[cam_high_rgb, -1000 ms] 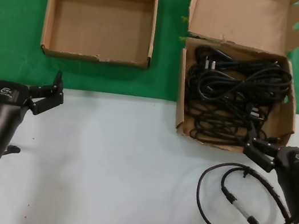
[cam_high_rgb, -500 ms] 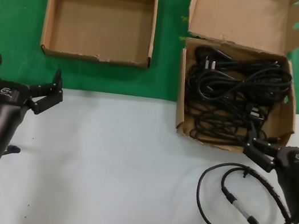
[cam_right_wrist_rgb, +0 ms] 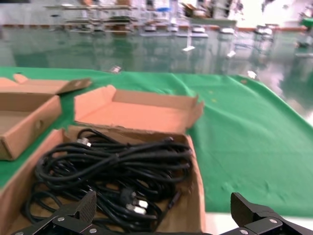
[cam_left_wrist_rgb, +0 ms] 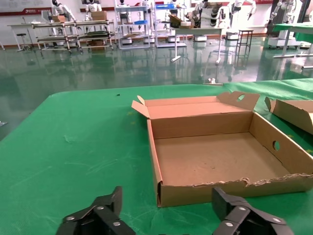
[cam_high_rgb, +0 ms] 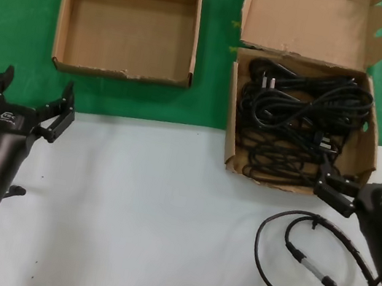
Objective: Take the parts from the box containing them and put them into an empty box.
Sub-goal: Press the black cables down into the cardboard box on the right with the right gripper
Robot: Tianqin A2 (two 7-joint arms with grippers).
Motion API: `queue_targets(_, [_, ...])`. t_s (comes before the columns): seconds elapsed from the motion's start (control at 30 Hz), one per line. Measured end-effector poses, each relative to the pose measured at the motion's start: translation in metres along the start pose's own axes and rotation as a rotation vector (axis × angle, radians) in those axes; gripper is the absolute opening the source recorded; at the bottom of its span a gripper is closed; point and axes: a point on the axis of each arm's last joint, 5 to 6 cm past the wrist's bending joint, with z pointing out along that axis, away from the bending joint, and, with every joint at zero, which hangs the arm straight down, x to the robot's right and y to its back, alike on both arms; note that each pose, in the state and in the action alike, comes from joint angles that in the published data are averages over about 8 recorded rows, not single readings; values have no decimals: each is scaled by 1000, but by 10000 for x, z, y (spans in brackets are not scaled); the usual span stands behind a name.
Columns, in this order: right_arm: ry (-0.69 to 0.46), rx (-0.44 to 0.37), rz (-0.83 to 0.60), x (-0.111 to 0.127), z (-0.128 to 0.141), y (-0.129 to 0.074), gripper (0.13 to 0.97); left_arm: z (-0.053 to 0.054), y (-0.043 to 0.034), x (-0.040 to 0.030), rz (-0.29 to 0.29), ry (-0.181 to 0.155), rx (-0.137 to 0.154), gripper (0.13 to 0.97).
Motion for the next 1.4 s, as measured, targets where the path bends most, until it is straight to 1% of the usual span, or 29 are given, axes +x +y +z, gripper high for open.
queue_targets(0.03, [-9, 6, -16, 20, -1, -26, 966, 0, 0, 0, 0, 0, 0, 741])
queue_targets(0.13, [-50, 27, -97, 112, 4, -127, 966, 0, 0, 0, 0, 0, 0, 665])
queue_targets(0.23, [-111, 51, -228, 240, 33, -267, 966, 0, 0, 0, 0, 0, 0, 589])
queue_targets(0.3, [-161, 67, -342, 331, 72, -380, 966, 0, 0, 0, 0, 0, 0, 538])
queue_targets(0.33, [-189, 76, -404, 376, 97, -442, 966, 0, 0, 0, 0, 0, 0, 538])
queue_targets(0.53, [-369, 129, -782, 587, 292, -842, 966, 0, 0, 0, 0, 0, 0, 393])
queue_targets(0.6, [-427, 146, -899, 635, 366, -976, 966, 0, 0, 0, 0, 0, 0, 344])
queue_targets(0.63, [-456, 154, -957, 656, 405, -1044, 966, 0, 0, 0, 0, 0, 0, 344])
queue_targets(0.73, [-532, 175, -1128, 709, 529, -1240, 966, 0, 0, 0, 0, 0, 0, 296])
queue_targets(0.9, [-627, 190, -1362, 738, 738, -1489, 966, 0, 0, 0, 0, 0, 0, 215])
queue_targets(1.0, [-668, 183, -1460, 716, 848, -1579, 966, 0, 0, 0, 0, 0, 0, 199])
queue_targets(1.13, [-703, 162, -1540, 661, 988, -1651, 966, 0, 0, 0, 0, 0, 0, 167])
queue_targets(1.2, [-712, 150, -1566, 627, 1055, -1669, 966, 0, 0, 0, 0, 0, 0, 151])
queue_targets(1.4, [-724, 129, -1603, 509, 1224, -1683, 954, 0, 0, 0, 0, 0, 0, 150])
